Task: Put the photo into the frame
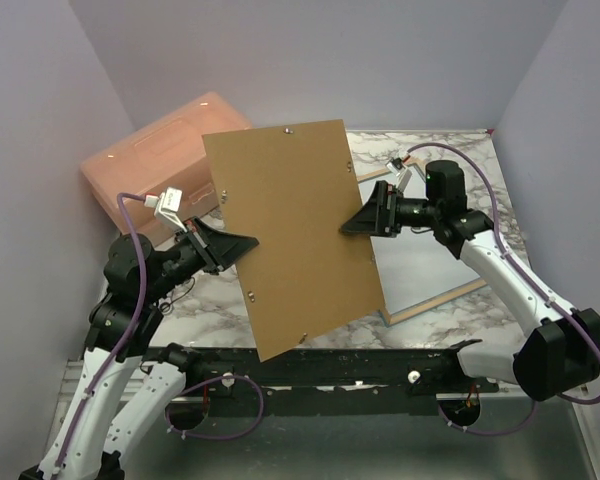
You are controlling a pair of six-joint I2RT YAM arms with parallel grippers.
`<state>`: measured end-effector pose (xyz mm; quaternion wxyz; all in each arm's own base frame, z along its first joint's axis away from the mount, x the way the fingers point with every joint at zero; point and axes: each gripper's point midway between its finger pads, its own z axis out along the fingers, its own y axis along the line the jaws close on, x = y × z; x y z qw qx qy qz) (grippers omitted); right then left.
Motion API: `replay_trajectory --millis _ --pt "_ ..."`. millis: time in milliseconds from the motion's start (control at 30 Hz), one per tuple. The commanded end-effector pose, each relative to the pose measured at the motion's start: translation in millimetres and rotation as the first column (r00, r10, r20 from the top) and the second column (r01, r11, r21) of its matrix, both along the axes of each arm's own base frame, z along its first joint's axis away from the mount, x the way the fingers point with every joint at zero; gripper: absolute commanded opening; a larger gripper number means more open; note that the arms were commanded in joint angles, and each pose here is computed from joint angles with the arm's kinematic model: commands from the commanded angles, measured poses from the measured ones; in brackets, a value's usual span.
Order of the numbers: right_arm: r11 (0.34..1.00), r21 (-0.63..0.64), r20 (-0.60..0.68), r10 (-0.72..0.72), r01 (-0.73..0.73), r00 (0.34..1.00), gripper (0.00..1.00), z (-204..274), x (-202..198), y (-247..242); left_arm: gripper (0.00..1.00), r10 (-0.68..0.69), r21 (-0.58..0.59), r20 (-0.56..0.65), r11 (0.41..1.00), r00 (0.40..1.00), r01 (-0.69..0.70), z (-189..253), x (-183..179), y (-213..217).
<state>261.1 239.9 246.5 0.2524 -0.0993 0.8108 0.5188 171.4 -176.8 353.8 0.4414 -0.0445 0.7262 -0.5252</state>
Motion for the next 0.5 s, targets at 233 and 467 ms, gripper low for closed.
replay_trajectory --millis 233,467 --pt "0.933 0.282 0.154 0.186 -0.223 0.971 0.88 84 -41 7 0.00 -0.106 -0.154 0.120 0.980 0.987 0.124 28 -9 -9" --pt "0.904 0.320 0.186 0.234 -0.284 0.954 0.65 106 -57 4 0.00 -0.105 -0.151 0.092 0.982 0.990 0.118 14 -3 -6"
